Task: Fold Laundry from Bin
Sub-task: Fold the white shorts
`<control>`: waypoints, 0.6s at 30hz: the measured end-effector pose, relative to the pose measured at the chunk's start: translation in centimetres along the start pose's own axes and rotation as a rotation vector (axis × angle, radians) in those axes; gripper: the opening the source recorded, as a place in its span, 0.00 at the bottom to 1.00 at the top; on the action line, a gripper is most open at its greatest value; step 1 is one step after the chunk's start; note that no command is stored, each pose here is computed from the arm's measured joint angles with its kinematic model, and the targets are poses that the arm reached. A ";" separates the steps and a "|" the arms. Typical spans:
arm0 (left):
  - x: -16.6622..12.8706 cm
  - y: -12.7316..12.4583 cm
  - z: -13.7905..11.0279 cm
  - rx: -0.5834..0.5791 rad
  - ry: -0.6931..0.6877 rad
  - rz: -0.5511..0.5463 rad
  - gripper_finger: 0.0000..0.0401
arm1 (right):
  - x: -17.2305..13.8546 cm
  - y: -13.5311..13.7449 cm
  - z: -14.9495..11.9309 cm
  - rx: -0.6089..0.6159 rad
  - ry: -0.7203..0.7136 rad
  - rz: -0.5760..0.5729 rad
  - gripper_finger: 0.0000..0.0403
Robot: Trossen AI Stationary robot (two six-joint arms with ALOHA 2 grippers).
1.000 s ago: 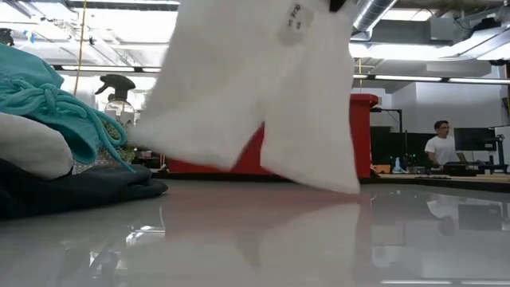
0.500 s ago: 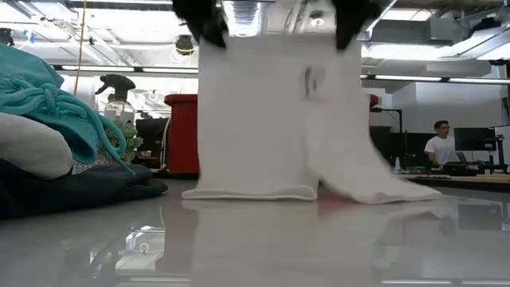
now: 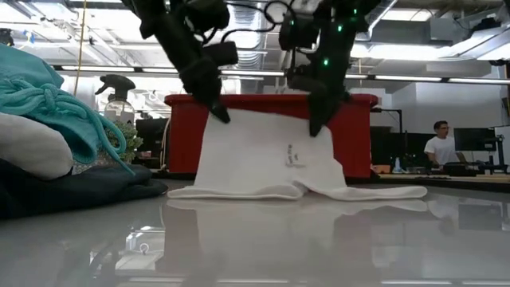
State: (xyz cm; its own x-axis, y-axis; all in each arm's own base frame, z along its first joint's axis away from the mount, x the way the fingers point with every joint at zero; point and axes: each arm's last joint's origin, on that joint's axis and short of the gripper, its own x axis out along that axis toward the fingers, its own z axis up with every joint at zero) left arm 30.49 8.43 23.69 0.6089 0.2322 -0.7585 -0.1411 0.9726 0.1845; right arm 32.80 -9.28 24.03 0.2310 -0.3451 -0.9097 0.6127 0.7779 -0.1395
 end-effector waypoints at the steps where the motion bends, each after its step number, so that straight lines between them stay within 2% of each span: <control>1: 0.1 0.2 -0.3 -0.005 0.014 0.002 0.05 | 0.3 -0.3 0.1 0.008 -0.002 0.011 0.23; 4: 0.7 0.7 -0.8 -0.041 0.037 -0.040 0.12 | 0.8 -0.8 0.5 -0.002 -0.024 0.057 0.38; 7: 1.1 0.7 -0.9 -0.034 0.024 -0.100 0.21 | 1.0 -1.3 0.5 0.004 -0.017 0.054 0.54; 10: 1.2 0.8 -0.9 -0.036 0.018 -0.109 0.31 | 1.1 -1.7 0.8 0.018 -0.029 0.056 0.64; 14: 1.3 1.0 -0.6 -0.120 0.002 -0.063 0.43 | 1.1 -1.9 0.9 0.031 -0.039 0.054 0.69; 18: 1.3 1.1 -0.4 -0.228 -0.018 -0.042 0.50 | 0.6 -1.1 0.9 0.010 -0.048 0.073 0.69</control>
State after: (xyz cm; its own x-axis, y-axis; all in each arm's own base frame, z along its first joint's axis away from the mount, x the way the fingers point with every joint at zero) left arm 30.81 9.83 22.67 0.6314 0.1931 -0.7510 -0.2869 0.9579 0.0051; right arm 32.96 -10.85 23.96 0.3113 -0.3126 -0.8974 0.6003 0.7968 -0.0693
